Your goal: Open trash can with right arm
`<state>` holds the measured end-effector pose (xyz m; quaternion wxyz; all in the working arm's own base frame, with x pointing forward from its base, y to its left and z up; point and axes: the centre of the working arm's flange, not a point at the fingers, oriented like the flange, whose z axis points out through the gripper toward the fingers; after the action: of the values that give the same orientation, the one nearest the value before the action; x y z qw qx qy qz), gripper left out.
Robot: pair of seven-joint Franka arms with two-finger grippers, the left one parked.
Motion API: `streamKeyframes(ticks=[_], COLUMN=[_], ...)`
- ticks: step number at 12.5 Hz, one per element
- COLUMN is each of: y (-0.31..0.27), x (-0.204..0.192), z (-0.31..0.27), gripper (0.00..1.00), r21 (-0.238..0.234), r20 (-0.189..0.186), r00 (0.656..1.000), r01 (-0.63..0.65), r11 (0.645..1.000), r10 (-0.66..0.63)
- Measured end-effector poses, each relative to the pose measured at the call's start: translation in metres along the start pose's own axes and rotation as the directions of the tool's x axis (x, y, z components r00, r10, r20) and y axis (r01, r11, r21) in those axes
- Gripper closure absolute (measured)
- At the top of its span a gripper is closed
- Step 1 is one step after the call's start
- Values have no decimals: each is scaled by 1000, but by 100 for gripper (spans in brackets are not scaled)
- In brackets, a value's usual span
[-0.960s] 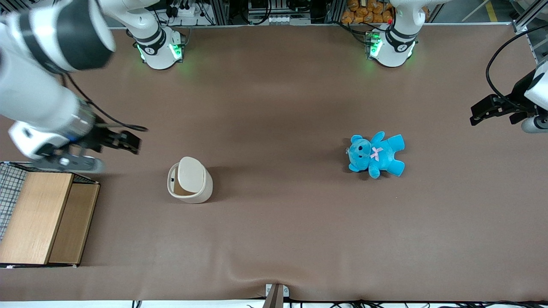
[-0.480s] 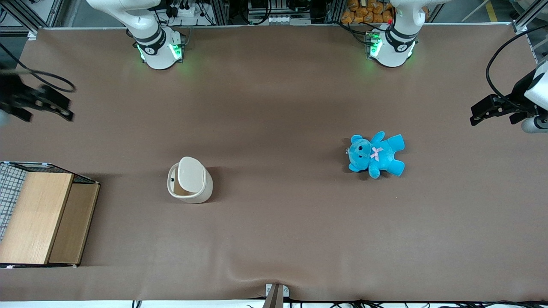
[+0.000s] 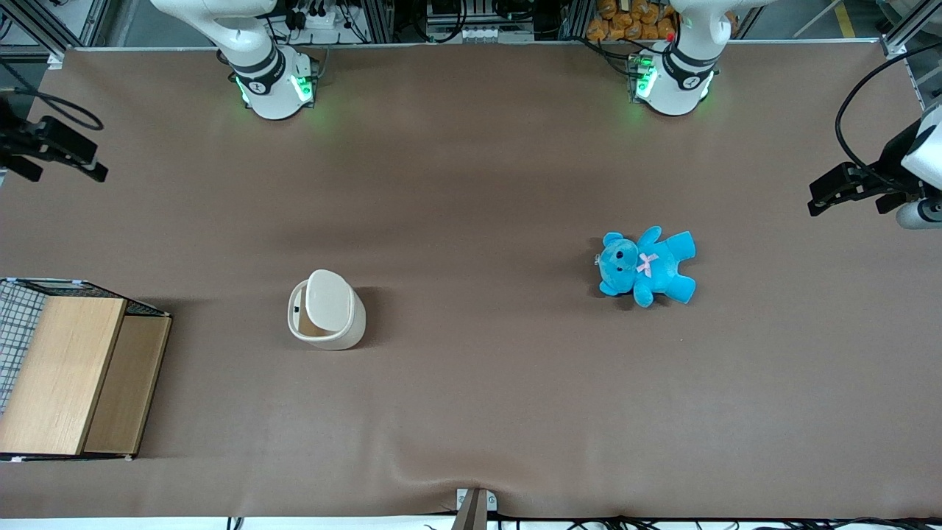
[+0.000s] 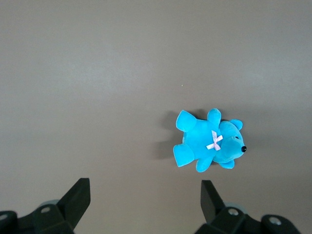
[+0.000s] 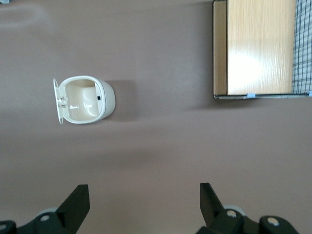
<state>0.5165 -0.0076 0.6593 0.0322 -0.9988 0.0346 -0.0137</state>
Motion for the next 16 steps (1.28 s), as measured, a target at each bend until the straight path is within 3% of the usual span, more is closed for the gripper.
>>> streamKeyframes(ticks=[2,8,16], y=[-2,-3,-4], x=[-14,-19,-20], z=[5,-3,-12], gripper=[0,0,0], r21=[0,1,-29], r20=[8,-15,-33], r00=[1000,1000,999], r01=[-3,-2,5], r11=[1000,1000,1000], r10=[3,2,-6])
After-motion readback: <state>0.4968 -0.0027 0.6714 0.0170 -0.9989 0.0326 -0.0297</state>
